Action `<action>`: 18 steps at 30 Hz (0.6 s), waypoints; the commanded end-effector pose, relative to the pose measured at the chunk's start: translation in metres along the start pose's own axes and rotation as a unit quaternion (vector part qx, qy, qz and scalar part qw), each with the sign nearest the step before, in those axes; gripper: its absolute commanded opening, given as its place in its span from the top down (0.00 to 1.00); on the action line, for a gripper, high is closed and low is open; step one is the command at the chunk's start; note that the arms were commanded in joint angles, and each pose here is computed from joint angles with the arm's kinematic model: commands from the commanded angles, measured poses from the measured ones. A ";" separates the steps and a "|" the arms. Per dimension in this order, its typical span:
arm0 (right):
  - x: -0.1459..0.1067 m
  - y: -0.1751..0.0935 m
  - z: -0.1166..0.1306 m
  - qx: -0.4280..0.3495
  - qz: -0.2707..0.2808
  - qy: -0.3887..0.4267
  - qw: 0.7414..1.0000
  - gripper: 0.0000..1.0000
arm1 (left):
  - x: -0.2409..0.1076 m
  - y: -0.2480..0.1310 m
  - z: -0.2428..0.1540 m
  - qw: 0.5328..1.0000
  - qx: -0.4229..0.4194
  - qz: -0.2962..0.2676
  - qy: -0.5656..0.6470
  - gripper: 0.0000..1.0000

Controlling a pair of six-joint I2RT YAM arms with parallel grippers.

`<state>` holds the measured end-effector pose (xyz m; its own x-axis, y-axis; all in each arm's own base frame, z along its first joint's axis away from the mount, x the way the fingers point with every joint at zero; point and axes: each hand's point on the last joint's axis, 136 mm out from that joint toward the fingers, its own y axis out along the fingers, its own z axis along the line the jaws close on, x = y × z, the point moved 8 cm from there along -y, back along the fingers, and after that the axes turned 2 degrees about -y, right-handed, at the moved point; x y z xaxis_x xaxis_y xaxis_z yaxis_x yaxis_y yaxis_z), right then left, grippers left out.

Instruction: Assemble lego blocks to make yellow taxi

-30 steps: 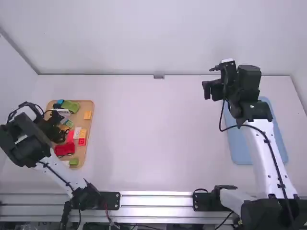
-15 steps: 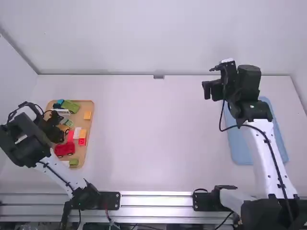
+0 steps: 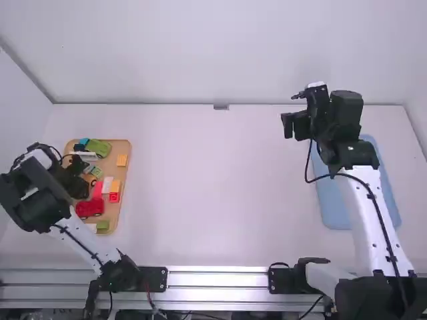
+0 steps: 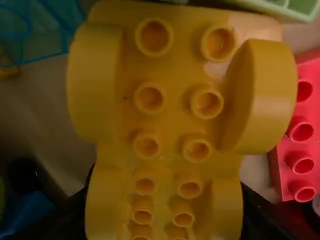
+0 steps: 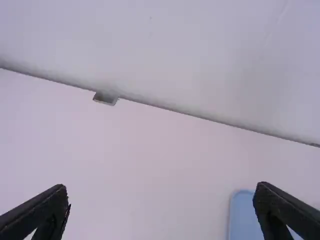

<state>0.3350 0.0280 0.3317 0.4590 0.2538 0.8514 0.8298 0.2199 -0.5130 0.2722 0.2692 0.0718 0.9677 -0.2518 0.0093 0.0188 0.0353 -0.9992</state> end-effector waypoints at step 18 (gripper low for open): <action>0.014 -0.005 -0.001 0.000 -0.021 -0.002 1.000 0.02 | 0.066 -0.092 -0.018 1.000 -0.021 0.002 0.005 0.58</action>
<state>0.3354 0.0280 0.3323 0.4558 0.2527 0.8535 0.8319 0.2200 -0.5095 0.3081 0.2481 0.1498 0.9689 -0.2461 -0.0238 -0.0250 -0.0017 -0.9997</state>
